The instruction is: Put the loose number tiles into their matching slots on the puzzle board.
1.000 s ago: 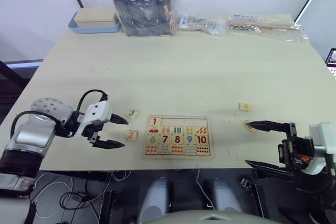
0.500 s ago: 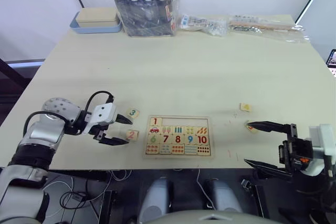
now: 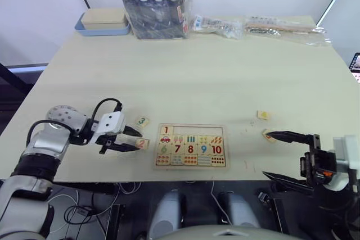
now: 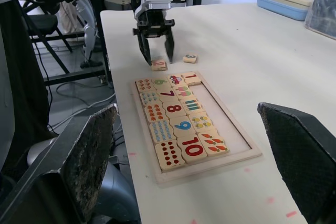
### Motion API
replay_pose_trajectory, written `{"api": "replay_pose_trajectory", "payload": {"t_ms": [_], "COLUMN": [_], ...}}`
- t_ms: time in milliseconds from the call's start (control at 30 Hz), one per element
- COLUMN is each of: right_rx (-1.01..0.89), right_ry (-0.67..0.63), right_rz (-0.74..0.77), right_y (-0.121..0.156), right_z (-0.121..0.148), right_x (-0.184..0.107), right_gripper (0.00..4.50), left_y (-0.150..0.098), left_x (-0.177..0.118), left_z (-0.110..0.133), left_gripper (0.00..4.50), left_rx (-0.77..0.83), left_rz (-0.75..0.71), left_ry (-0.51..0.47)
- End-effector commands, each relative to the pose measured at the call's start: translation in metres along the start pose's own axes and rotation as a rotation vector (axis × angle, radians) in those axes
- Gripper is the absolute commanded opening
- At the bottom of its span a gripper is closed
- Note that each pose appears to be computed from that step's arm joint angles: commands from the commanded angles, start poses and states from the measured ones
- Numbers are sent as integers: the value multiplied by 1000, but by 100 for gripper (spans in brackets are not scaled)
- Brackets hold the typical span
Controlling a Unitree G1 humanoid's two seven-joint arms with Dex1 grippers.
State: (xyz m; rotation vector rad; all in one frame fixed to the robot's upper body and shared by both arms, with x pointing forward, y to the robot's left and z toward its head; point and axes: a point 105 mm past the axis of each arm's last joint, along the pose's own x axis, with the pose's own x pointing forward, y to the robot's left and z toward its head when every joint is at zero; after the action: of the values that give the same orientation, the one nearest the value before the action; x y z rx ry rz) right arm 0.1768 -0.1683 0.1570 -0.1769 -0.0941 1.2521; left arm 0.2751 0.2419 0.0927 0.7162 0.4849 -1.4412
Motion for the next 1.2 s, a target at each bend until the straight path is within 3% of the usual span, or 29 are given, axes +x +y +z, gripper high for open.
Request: {"api": "replay_pose_trajectory", "payload": {"t_ms": [33, 333, 433, 567, 767, 1033, 1100, 1200], "right_rx": [-55, -54, -52, -56, -63, -87, -91, -94], "right_ry": [-12, -10, -9, -10, -21, -28, -29, -31], "right_rz": [-1, -5, -7, -16, -43, -92, -101, -114], "right_y": [1, 2, 3, 4, 4, 6, 6, 8], "right_z": [10, 8, 8, 8, 9, 11, 12, 13], "right_x": [1, 2, 2, 2, 1, -2, -1, -1], "right_gripper": [450, 450, 450, 450, 450, 450, 450, 450], "left_y": [-6, -8, -9, -7, 0, 0, 2, 7], "left_x": [2, 4, 3, -7, -20, -28, -24, -19], "left_z": [-3, -8, -10, 0, 39, 105, 125, 138], "left_gripper": [213, 213, 96, 94, 94, 94, 94, 94], "left_rx": [5, 7, -4, -8, -26, -146, -160, -191], "left_rz": [-51, -58, -48, 3, 91, 77, 69, 71], "left_ry": [7, 6, -2, -32, -49, 111, 114, 168]}}
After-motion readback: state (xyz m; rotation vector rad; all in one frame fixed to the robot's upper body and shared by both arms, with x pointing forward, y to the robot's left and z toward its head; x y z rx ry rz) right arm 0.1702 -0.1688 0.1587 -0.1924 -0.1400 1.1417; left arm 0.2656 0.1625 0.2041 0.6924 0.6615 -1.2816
